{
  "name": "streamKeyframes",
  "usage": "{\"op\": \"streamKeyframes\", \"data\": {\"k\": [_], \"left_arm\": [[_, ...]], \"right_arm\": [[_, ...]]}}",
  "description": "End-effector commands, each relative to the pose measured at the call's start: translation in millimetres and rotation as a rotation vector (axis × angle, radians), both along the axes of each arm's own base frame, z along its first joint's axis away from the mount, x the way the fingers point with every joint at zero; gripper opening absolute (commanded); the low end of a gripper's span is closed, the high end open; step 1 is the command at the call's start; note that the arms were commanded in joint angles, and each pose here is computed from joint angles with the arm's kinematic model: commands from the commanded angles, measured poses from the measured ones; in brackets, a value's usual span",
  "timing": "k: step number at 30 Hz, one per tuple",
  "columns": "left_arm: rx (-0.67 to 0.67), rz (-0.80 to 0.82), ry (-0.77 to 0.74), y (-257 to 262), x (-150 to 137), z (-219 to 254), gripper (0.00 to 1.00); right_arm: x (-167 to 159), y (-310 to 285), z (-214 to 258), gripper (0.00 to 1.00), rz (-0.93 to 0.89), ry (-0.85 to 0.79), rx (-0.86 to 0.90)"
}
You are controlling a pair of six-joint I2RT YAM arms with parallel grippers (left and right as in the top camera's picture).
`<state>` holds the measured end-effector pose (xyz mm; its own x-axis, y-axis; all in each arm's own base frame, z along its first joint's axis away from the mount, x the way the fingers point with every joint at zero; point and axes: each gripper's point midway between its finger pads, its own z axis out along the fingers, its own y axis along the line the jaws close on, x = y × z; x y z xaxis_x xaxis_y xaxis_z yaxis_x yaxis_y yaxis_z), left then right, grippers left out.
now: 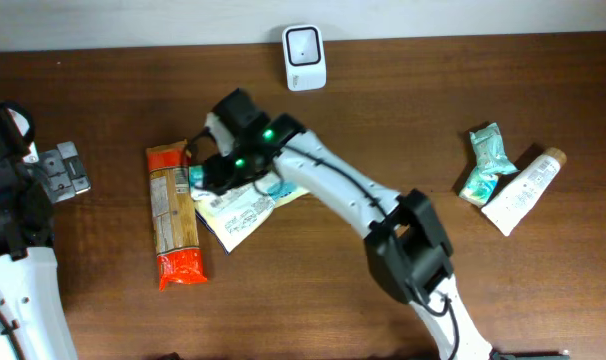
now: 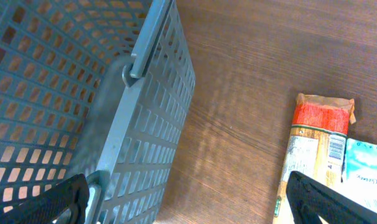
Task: Scan the item barcode
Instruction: 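Reach the right gripper to the center and grasp the green tissue pack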
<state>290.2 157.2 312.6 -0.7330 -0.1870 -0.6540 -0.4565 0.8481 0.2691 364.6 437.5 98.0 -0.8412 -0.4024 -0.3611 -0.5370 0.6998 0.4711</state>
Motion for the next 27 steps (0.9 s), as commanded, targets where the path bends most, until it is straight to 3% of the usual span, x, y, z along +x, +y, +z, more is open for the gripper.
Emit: {"op": "streamKeyframes", "data": {"k": [1,3,8,17,18,20,23,27], "left_arm": [[0.015,-0.001,-0.002,1.8,-1.3,3.9,0.99],[0.015,-0.001,-0.002,1.8,-1.3,3.9,0.99],[0.015,-0.001,-0.002,1.8,-1.3,3.9,0.99],[0.015,-0.001,-0.003,1.8,-1.3,3.9,0.99],[0.015,-0.001,-0.002,1.8,-1.3,3.9,0.99],[0.015,-0.001,-0.003,1.8,-1.3,3.9,0.99],[0.015,-0.001,-0.003,1.8,-1.3,3.9,0.99],[0.015,-0.001,-0.002,1.8,-1.3,3.9,0.99]], "right_arm": [[26.1,4.2,-27.8,0.61,-0.09,-0.105,-0.072],[39.4,9.2,-35.1,0.6,-0.107,-0.147,-0.057],[41.6,18.0,-60.1,0.42,-0.093,-0.136,-0.044],[22.2,24.9,-93.2,0.36,0.017,-0.056,-0.025],[21.4,23.5,-95.5,0.33,0.016,-0.049,-0.031],[17.0,20.7,-97.6,0.13,0.018,-0.027,-0.043],[7.0,17.5,-91.6,0.04,0.037,0.051,-0.016],[25.9,-2.0,-26.2,0.04,0.046,0.15,0.176]]}}
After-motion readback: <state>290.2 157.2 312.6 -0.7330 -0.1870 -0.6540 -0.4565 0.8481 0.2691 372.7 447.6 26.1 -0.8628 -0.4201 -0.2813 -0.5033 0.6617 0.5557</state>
